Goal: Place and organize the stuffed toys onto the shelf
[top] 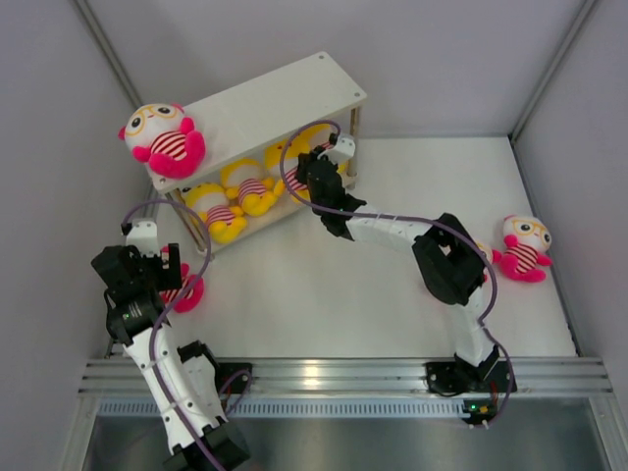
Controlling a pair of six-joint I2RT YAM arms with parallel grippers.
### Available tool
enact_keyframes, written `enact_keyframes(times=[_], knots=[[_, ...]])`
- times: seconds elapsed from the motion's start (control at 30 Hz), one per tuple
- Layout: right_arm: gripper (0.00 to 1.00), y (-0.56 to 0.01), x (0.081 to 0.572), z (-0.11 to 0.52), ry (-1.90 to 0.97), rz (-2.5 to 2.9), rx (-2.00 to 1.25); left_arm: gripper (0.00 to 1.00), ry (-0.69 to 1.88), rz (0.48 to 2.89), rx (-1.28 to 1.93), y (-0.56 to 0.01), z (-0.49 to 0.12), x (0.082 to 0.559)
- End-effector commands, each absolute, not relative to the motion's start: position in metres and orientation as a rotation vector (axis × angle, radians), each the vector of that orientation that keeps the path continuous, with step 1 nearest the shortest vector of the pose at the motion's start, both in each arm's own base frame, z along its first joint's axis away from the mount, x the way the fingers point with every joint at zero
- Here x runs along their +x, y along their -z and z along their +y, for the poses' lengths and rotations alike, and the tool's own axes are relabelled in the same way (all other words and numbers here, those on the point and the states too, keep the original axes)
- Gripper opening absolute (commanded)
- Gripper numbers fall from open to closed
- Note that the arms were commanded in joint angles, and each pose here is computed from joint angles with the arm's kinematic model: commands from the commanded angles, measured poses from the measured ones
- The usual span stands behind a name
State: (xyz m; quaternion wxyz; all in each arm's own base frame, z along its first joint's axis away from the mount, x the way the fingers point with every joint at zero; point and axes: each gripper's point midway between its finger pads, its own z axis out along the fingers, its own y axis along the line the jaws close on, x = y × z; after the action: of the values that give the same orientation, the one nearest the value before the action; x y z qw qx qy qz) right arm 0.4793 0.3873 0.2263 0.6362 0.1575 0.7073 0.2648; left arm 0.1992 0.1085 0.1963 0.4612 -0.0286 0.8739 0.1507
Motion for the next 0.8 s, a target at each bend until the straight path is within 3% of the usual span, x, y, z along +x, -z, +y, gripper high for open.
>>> enact_keyframes(times=[0.0, 0.17, 0.27, 0.3, 0.4, 0.43, 0.5, 0.77], knots=[[0.00, -0.268, 0.485, 0.405, -0.670, 1.493, 0.384, 0.99, -0.381, 2.143, -0.057, -0.199, 0.109, 0.201], [0.00, -0.261, 0.497, 0.415, -0.665, 1.469, 0.363, 0.99, -0.391, 2.148, -0.058, -0.198, 0.111, 0.200], [0.18, -0.243, 0.499, 0.413, -0.634, 1.504, 0.371, 0.99, -0.393, 2.146, -0.057, -0.199, 0.111, 0.200], [0.30, -0.241, 0.497, 0.412, -0.634, 1.504, 0.377, 0.99, -0.393, 2.147, -0.059, -0.198, 0.111, 0.199], [0.52, -0.239, 0.496, 0.411, -0.648, 1.504, 0.366, 0.99, -0.395, 2.152, -0.053, -0.196, 0.111, 0.199], [0.55, -0.240, 0.494, 0.415, -0.674, 1.511, 0.335, 0.99, -0.395, 2.154, -0.056, -0.196, 0.111, 0.199], [0.60, -0.249, 0.490, 0.415, -0.702, 1.503, 0.303, 0.99, -0.386, 2.158, -0.057, -0.194, 0.110, 0.199], [0.64, -0.293, 0.443, 0.411, -0.733, 1.426, 0.024, 0.99, -0.359, 2.162, -0.053, -0.192, 0.105, 0.197]])
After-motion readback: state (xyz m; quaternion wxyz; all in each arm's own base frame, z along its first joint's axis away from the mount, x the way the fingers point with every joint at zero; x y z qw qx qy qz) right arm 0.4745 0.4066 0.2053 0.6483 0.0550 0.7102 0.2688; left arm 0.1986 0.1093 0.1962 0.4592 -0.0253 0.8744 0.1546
